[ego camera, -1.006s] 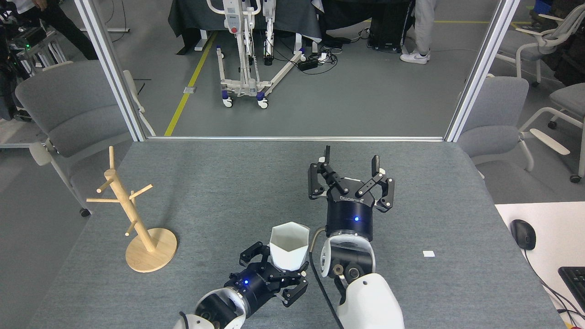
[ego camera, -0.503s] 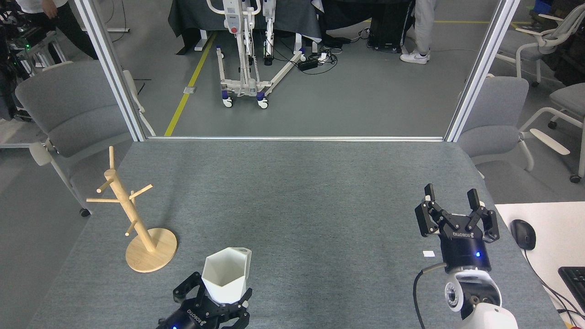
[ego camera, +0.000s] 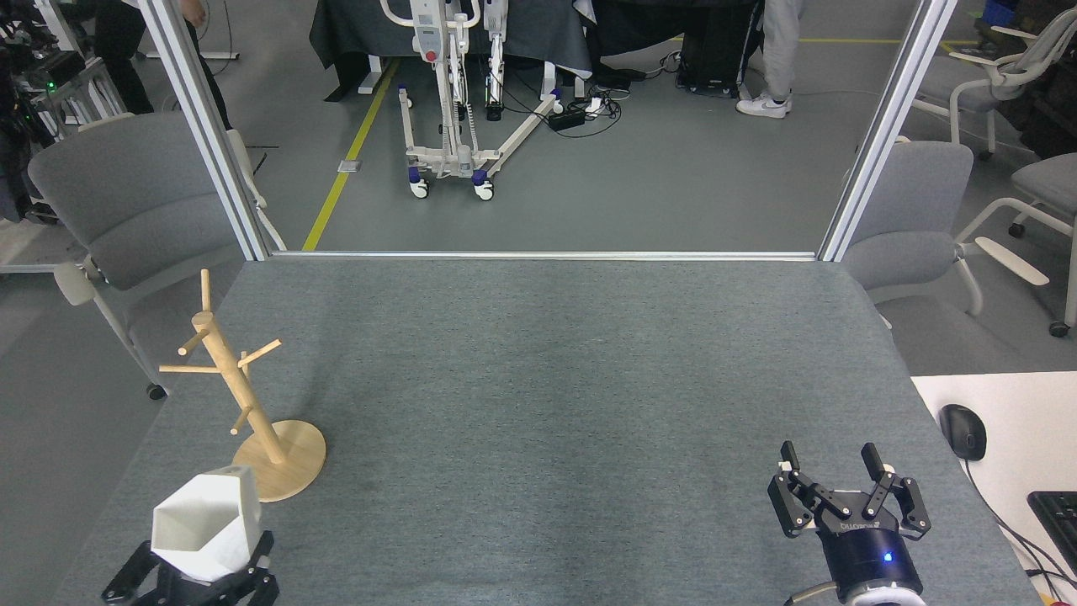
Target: Hang cup on storage rack
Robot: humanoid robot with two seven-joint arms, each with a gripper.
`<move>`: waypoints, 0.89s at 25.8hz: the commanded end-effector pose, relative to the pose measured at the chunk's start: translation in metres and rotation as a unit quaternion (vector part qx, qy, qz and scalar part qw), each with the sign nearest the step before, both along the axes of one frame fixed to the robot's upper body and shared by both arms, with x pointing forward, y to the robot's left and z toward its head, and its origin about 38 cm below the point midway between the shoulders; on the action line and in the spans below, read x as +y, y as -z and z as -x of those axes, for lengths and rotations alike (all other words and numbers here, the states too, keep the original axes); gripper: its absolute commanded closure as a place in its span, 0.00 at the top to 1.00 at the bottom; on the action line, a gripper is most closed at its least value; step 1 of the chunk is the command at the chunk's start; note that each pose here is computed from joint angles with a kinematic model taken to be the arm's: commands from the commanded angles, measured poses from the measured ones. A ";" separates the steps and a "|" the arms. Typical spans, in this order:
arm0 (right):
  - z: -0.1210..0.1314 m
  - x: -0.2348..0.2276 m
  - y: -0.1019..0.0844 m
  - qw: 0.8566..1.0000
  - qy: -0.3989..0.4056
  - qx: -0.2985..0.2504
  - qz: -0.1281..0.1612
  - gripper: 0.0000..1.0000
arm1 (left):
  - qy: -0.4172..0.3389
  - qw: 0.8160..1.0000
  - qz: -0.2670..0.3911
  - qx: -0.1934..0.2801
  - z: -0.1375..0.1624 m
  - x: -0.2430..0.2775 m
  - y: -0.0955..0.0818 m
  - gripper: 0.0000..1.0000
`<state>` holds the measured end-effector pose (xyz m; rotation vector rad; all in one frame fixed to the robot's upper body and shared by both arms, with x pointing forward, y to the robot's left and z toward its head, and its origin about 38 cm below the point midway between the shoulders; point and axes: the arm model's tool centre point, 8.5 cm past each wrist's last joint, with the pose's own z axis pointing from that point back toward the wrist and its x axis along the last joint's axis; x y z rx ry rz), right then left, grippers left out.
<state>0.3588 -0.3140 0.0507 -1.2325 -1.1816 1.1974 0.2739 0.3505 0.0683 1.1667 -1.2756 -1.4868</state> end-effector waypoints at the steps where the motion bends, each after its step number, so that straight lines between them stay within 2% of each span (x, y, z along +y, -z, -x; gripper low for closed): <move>1: 0.016 0.016 0.009 0.999 -0.005 0.046 -0.010 1.00 | -0.069 0.997 -0.007 -0.018 0.007 0.043 -0.009 0.00; 4: 0.014 0.029 -0.002 0.999 -0.015 0.028 -0.014 1.00 | -0.105 0.994 -0.010 -0.035 -0.006 0.061 -0.019 0.00; 8: 0.009 0.026 -0.005 1.000 -0.013 0.024 -0.012 1.00 | -0.139 0.989 -0.018 -0.039 -0.020 0.077 -0.023 0.00; 12: -0.012 0.027 -0.025 1.000 -0.015 -0.001 -0.011 1.00 | -0.177 0.982 -0.057 -0.018 -0.041 0.105 -0.023 0.00; 17: -0.014 0.033 -0.025 1.000 -0.016 -0.002 -0.018 1.00 | -0.196 0.978 -0.073 -0.024 -0.066 0.117 -0.034 0.00; 23: -0.013 0.034 -0.024 1.000 -0.016 0.000 -0.019 1.00 | -0.202 0.975 -0.087 -0.015 -0.081 0.123 -0.045 0.00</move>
